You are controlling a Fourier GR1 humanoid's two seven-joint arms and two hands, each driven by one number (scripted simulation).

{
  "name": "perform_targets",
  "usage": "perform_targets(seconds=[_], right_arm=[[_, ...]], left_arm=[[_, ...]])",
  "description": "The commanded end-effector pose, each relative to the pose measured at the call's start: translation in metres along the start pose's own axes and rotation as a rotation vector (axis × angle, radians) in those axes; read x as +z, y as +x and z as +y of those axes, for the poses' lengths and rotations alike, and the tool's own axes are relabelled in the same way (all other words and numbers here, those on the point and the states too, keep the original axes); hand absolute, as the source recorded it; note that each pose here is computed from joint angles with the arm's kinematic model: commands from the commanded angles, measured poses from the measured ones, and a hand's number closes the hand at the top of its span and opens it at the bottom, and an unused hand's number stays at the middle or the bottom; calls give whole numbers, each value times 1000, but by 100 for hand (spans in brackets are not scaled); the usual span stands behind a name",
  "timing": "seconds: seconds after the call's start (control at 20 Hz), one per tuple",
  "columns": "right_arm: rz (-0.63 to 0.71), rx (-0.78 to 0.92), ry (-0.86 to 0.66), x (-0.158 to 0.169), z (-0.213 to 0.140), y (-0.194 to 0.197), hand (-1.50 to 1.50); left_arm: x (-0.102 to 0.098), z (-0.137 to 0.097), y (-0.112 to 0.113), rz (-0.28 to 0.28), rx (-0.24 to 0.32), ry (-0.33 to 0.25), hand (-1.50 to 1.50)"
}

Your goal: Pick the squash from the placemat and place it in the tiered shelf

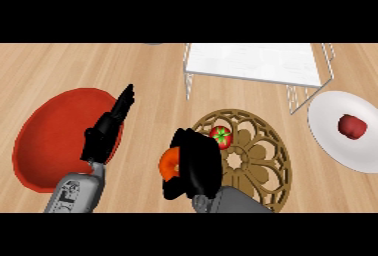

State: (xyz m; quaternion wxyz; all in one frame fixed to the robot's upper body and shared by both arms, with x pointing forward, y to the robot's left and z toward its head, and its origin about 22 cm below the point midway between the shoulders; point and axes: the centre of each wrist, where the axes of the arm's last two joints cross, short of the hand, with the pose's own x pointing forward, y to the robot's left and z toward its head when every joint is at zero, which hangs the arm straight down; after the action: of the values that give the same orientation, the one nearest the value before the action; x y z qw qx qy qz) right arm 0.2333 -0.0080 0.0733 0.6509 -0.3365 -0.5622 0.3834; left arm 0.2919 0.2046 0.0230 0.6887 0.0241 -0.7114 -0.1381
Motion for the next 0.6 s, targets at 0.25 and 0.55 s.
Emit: perform_targets(seconds=[0.25, 0.55], right_arm=[[-41, -313, -249, 5, -44, 56, 150], [3, -263, -409, -6, -70, 82, 150]], left_arm=[[-2, 4, -7, 21, -1, 14, 0], [-6, 4, -5, 31, -13, 17, 0]])
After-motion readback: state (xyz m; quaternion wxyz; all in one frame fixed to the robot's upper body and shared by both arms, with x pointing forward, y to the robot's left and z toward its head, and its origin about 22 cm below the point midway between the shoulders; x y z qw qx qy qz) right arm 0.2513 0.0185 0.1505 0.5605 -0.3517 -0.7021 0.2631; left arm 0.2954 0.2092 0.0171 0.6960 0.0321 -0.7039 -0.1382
